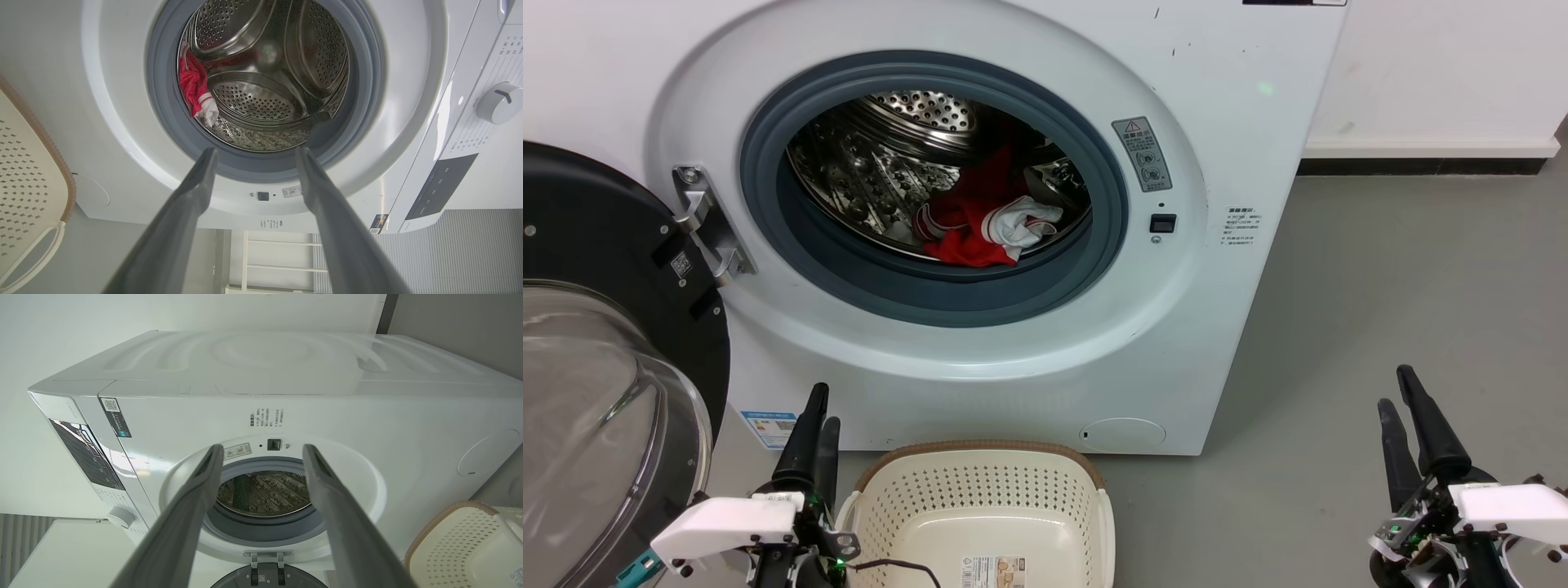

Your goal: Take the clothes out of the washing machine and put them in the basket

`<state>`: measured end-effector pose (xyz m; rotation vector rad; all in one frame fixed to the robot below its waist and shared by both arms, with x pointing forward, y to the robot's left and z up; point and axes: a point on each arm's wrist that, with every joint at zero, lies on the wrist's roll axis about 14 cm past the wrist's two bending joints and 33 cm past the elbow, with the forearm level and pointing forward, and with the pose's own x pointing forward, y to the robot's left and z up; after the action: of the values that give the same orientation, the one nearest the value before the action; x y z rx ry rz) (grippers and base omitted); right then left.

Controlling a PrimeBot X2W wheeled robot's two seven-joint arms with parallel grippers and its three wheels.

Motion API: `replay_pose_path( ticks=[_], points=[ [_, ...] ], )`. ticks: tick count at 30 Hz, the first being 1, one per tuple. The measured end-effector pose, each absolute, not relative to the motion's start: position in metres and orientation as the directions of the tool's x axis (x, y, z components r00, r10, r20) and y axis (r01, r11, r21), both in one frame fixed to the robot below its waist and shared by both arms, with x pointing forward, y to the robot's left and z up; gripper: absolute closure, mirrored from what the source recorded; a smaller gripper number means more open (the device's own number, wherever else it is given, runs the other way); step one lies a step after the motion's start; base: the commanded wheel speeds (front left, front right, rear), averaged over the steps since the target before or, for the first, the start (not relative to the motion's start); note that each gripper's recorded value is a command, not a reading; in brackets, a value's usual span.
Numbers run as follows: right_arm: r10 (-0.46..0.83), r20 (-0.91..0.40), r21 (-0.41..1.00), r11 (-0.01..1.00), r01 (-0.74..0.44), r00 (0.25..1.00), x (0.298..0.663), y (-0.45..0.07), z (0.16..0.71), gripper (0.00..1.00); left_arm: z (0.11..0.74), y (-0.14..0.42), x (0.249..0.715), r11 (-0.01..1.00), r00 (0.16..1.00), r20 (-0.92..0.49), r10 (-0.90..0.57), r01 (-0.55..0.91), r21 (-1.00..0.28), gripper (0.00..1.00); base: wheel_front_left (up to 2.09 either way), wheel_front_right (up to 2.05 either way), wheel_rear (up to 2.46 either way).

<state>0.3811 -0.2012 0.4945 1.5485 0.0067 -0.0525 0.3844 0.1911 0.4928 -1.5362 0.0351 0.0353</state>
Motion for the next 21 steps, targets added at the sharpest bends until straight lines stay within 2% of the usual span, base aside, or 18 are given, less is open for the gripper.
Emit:
replay_pose_path(
  ticks=[9, 21],
  points=[
    [-0.045, -0.015, 0.991, 0.136, 0.02, 0.999, 0.383, -0.202, 0.502, 0.0, 0.507, 0.191, 0.389, 0.173, 1.0, -0.006, 0.012, -0.008, -0.985, 0.0, 0.0, 0.0, 0.0],
    [-0.037, 0.034, 0.908, 0.419, -0.015, 0.999, 0.384, -0.198, 0.517, 0.0, 0.519, 0.189, 0.389, 0.408, 0.999, 0.033, 0.016, 0.024, -0.913, 0.0, 0.0, 0.0, 0.0]
  ],
)
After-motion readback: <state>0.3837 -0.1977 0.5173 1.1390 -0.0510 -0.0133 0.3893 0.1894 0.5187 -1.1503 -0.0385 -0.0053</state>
